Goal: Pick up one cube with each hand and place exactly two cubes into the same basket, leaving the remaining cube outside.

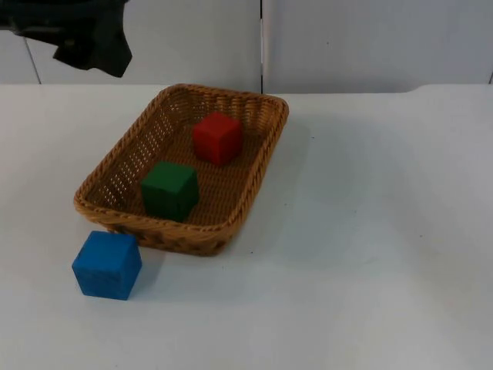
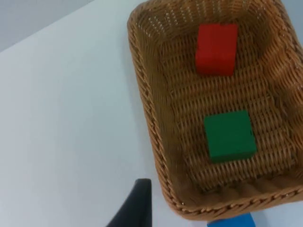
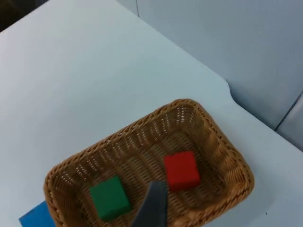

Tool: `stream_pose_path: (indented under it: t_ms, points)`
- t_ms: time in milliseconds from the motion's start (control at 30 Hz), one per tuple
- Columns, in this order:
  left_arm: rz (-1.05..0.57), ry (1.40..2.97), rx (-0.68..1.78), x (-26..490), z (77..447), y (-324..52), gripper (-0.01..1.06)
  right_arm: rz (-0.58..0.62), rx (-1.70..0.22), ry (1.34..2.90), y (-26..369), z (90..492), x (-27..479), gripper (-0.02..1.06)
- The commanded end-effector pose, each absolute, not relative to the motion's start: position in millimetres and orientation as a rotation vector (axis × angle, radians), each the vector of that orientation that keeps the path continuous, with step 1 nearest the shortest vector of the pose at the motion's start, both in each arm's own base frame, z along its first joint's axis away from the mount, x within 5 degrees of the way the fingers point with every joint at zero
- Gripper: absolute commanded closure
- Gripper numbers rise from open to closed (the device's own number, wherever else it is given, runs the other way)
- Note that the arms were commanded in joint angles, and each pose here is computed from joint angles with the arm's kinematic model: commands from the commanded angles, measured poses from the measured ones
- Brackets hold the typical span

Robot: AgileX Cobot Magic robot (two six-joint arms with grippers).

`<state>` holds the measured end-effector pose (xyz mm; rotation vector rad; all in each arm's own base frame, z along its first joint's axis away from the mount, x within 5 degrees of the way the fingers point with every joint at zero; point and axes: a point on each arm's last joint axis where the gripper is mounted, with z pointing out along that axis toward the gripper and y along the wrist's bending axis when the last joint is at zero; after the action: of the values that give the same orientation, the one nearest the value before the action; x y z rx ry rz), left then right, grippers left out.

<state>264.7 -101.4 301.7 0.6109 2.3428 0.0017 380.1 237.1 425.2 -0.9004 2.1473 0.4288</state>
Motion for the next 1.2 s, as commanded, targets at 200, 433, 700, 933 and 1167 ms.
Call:
stream_pose_path:
  t_ms: [200,433,700,933,1167]
  points:
    - [0.001,2.349,0.59,253,312,-96,0.11,0.429,-0.915,2.202,226,427,361,0.28]
    - [-0.016,2.355,0.571,241,321,-91,0.11,0.422,-0.939,2.258,217,421,345,0.28]
    - [-0.077,2.309,0.529,227,338,-88,0.11,0.419,-0.928,2.272,202,417,320,0.28]
    - [-0.102,2.294,0.509,210,350,-82,0.11,0.41,-0.92,2.255,188,413,296,0.28]
    - [-0.121,2.264,0.495,190,364,-75,0.11,0.408,-0.895,2.24,175,408,274,0.28]
